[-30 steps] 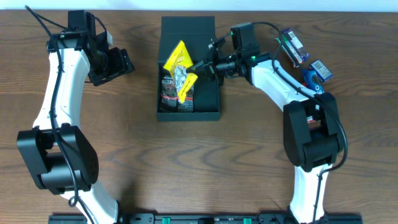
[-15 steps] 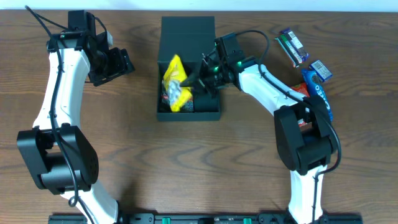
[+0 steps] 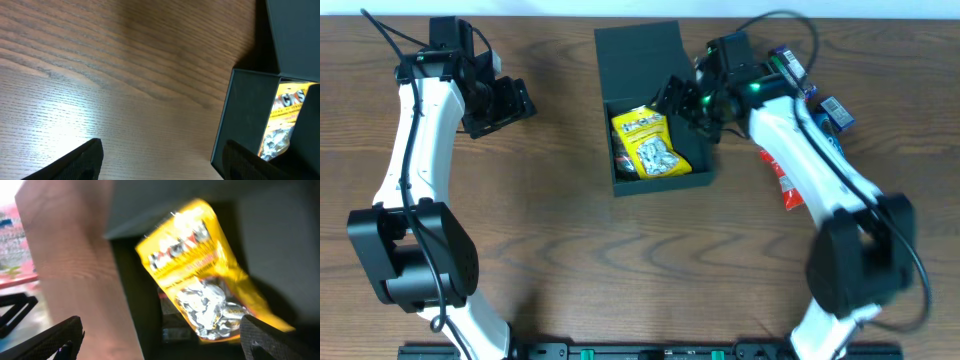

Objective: Pack container
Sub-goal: 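Lower the yellow bag into the box and release it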

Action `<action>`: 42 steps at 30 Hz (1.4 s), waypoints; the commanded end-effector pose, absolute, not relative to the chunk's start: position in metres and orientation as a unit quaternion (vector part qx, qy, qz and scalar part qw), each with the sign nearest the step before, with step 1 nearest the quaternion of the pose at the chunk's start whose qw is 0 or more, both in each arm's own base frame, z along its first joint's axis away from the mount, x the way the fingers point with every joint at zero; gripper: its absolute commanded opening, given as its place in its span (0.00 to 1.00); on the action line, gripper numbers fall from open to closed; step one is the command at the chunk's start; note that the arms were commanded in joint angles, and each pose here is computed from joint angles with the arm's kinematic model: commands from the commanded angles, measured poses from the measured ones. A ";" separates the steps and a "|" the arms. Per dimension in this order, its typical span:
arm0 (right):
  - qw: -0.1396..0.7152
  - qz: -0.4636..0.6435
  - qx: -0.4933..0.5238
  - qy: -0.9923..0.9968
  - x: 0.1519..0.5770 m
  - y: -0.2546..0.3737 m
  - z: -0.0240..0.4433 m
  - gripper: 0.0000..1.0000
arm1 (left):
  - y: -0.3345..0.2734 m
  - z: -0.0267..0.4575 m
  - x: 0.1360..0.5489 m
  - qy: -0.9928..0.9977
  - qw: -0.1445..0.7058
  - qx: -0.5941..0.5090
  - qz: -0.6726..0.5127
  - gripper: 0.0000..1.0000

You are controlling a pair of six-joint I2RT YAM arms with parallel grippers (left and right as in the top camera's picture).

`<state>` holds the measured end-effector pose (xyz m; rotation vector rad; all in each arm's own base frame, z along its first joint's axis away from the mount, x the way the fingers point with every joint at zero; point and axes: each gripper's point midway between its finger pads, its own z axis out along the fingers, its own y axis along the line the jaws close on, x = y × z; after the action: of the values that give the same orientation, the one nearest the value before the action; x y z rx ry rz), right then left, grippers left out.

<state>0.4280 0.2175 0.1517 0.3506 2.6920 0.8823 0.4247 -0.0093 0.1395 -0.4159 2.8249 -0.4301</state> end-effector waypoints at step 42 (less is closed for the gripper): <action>0.124 0.211 -0.079 0.966 0.417 0.278 0.033 0.01 | -0.082 0.085 0.401 0.987 0.081 -0.059 -0.129 0.81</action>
<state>0.4318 0.2507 0.0284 -0.1477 2.7991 0.4315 0.4012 -0.0857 0.0937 -0.1653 2.9302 -0.4190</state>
